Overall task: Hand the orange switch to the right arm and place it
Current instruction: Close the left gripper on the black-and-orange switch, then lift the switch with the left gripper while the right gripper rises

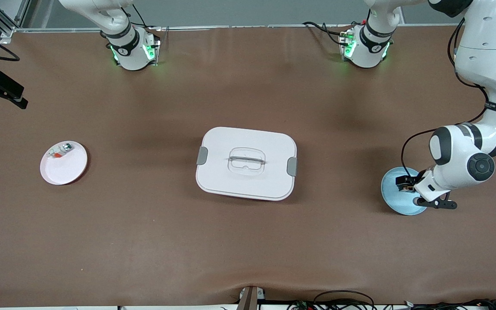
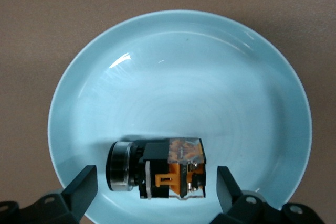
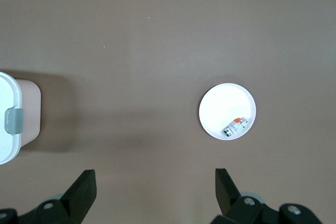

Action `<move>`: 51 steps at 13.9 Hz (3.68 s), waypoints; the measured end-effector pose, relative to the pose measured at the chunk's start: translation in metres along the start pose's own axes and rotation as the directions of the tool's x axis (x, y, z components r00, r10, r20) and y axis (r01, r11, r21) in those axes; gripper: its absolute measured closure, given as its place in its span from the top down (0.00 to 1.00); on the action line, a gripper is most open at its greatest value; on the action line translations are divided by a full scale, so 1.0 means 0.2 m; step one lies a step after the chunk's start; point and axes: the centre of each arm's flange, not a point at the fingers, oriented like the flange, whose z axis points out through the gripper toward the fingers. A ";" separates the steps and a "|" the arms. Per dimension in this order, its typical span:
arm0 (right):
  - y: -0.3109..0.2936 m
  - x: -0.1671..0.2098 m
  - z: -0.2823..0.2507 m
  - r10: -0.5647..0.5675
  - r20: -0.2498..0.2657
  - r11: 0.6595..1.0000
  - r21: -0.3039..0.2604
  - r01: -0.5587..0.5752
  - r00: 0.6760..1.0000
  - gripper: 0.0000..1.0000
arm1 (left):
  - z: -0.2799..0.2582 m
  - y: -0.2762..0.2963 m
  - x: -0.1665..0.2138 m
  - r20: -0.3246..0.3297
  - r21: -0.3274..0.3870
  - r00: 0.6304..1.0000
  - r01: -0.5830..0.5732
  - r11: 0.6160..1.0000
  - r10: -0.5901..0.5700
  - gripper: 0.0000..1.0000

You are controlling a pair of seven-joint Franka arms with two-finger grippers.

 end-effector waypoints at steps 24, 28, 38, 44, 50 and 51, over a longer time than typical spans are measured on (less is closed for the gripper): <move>0.00 0.00 0.00 -0.002 0.001 1.000 0.000 0.002 1.000 1.00 | 0.05 -0.03 0.02 -0.030 0.002 1.000 0.009 1.000 -0.009 0.73; 0.00 0.00 0.00 -0.002 0.002 1.000 0.000 0.002 1.000 1.00 | 0.04 -0.03 0.03 -0.037 0.003 0.999 0.010 1.000 -0.010 0.73; 0.00 0.00 0.00 0.005 0.002 1.000 0.015 -0.005 1.000 1.00 | -0.50 -0.01 0.02 -0.037 0.002 0.995 0.088 0.996 -0.088 0.73; -0.01 0.00 -0.01 0.004 -0.008 1.000 0.027 -0.003 1.000 1.00 | -1.26 0.18 -0.15 0.094 -0.094 0.980 0.181 0.979 -0.172 0.73; -0.05 0.00 -0.04 -0.011 -0.024 0.999 0.038 0.012 1.000 1.00 | -1.76 0.68 -0.22 0.150 -0.155 0.941 0.325 0.933 -0.303 0.73; -0.08 0.00 -0.04 -0.014 -0.023 0.999 0.040 0.015 1.000 1.00 | -1.81 0.76 -0.24 0.156 -0.181 0.933 0.349 0.919 -0.323 0.73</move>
